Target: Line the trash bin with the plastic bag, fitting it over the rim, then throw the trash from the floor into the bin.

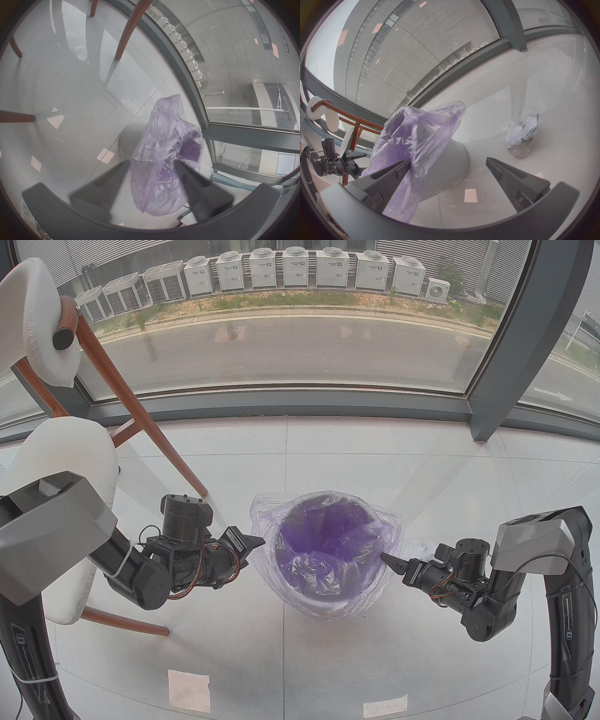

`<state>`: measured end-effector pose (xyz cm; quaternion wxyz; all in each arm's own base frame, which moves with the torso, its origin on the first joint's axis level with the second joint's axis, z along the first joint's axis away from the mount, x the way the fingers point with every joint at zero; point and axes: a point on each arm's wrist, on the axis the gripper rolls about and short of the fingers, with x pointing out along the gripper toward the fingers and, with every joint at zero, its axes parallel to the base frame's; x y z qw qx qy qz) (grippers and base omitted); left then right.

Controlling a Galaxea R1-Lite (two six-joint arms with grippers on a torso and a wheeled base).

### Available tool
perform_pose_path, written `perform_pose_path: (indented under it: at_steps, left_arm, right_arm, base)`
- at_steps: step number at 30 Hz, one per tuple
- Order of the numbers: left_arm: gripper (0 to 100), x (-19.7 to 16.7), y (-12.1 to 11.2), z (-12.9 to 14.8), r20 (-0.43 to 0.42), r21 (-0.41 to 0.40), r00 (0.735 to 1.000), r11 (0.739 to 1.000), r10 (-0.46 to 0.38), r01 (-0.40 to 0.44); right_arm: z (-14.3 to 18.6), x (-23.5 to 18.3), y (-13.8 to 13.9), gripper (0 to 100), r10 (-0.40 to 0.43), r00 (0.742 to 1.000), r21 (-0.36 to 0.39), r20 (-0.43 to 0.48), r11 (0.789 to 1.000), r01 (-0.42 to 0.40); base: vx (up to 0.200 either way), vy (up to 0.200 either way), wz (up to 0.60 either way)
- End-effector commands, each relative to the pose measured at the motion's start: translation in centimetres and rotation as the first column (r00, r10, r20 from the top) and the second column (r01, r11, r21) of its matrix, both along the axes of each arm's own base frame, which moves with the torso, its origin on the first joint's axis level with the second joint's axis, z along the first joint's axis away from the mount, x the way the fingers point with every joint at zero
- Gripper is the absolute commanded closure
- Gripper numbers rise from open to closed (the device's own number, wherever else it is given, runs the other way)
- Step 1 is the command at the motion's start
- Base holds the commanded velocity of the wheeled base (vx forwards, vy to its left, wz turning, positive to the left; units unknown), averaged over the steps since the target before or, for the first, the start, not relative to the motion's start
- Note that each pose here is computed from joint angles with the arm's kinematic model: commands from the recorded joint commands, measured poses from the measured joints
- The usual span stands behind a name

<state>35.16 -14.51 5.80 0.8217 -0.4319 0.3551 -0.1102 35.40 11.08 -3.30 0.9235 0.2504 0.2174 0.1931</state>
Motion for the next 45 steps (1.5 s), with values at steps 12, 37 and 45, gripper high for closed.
perform_pose_path:
  at_steps: [12,37,45]
  left_arm:
    - [100,2.8,-1.3,-2.0,0.008,0.014,1.000,1.000,0.013,-0.013]
    - [100,0.1,-0.3,-3.3,-0.062,0.083,0.995,0.994,0.076,-0.070]
    - [100,-0.2,-1.0,-3.6,-0.069,0.084,0.996,0.995,0.059,-0.053]
  right_arm:
    - [0.0,-0.2,0.8,0,0.022,1.000,0.002,0.010,1.000,-0.022]
    - [0.9,-1.0,0.4,0,-0.005,1.000,0.009,0.001,1.000,0.005]
    - [0.3,-1.0,0.5,0,-0.042,0.996,0.117,-0.082,0.992,0.051]
  base:
    - [0.000,0.000,0.00]
    - [0.000,0.000,0.00]
    - [0.000,0.000,0.00]
